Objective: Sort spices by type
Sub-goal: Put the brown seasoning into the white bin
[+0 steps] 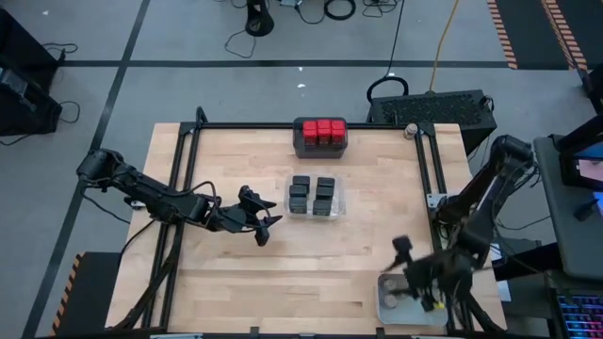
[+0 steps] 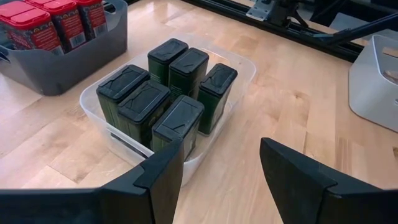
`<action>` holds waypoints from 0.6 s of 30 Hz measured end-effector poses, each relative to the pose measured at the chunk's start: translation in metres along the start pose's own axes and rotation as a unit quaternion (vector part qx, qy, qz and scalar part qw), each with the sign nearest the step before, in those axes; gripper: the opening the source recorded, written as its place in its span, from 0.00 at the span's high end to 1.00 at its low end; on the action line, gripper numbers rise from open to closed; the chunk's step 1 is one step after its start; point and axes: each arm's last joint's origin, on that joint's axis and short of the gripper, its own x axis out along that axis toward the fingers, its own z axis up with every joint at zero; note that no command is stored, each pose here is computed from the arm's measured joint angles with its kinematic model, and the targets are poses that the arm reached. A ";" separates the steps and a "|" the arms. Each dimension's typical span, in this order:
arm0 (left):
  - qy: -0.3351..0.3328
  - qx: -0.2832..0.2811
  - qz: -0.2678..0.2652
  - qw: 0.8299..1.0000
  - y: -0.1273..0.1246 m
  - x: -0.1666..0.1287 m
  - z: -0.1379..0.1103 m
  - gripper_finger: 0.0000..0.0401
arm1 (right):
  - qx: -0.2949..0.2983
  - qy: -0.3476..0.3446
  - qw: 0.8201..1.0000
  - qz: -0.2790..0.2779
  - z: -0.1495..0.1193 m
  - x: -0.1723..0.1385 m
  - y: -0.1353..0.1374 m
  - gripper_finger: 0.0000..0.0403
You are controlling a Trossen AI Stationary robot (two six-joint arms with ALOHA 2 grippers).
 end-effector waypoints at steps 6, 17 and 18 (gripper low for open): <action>0.002 0.003 -0.003 1.000 -0.002 -0.001 -0.001 0.46 | 0.101 -0.030 0.989 -0.101 0.016 -0.018 -0.056 0.47; 0.037 0.055 0.044 0.997 -0.004 0.024 -0.029 0.46 | 0.237 0.047 0.887 -0.395 0.041 -0.060 -0.194 0.47; 0.043 0.069 0.046 0.996 -0.002 0.027 -0.029 0.46 | 0.243 0.057 0.877 -0.411 0.043 -0.064 -0.208 0.47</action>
